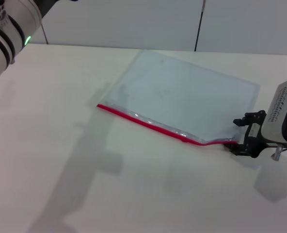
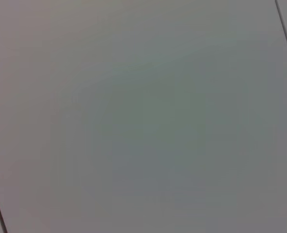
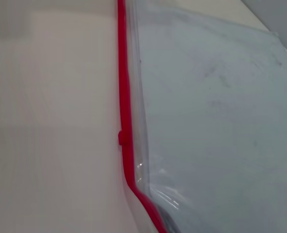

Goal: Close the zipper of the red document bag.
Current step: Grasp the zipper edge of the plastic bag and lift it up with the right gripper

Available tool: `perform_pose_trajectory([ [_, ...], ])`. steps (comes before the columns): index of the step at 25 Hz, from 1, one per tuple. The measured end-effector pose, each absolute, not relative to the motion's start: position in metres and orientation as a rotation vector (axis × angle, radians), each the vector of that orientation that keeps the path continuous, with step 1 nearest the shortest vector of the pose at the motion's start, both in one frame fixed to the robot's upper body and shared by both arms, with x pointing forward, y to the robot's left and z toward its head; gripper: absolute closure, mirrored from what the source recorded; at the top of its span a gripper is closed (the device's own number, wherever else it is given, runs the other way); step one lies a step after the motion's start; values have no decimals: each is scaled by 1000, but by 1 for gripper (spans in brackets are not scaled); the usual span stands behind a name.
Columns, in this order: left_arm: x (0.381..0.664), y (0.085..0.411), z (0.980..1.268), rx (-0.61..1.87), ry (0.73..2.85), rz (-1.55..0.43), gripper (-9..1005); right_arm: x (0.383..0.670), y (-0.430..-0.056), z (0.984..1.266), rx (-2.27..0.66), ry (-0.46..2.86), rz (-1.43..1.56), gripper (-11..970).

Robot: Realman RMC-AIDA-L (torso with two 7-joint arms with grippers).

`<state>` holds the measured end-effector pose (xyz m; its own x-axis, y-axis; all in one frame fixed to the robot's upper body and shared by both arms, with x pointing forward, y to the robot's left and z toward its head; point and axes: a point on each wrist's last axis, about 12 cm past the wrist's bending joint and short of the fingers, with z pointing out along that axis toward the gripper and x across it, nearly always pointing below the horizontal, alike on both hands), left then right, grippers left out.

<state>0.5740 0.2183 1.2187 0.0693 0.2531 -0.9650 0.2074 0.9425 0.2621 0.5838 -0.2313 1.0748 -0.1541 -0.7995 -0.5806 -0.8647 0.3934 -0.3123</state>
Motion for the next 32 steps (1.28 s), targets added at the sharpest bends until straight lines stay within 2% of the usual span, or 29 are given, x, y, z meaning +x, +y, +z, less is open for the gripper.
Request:
perform_pose_trajectory([
  [4,574,218,1219,374,1512,34,548,584,-228,1076,-1425,1956,130,346],
  [20,574,217,1219,377,1512,30,547,590,-219,1079,-1426,1965,158,409],
  [30,573,218,1218,373,1509,27,548,591,-213,1081,-1449,1967,198,757],
  [32,573,218,1218,374,1509,28,548,591,-212,1083,-1435,1968,216,768],
])
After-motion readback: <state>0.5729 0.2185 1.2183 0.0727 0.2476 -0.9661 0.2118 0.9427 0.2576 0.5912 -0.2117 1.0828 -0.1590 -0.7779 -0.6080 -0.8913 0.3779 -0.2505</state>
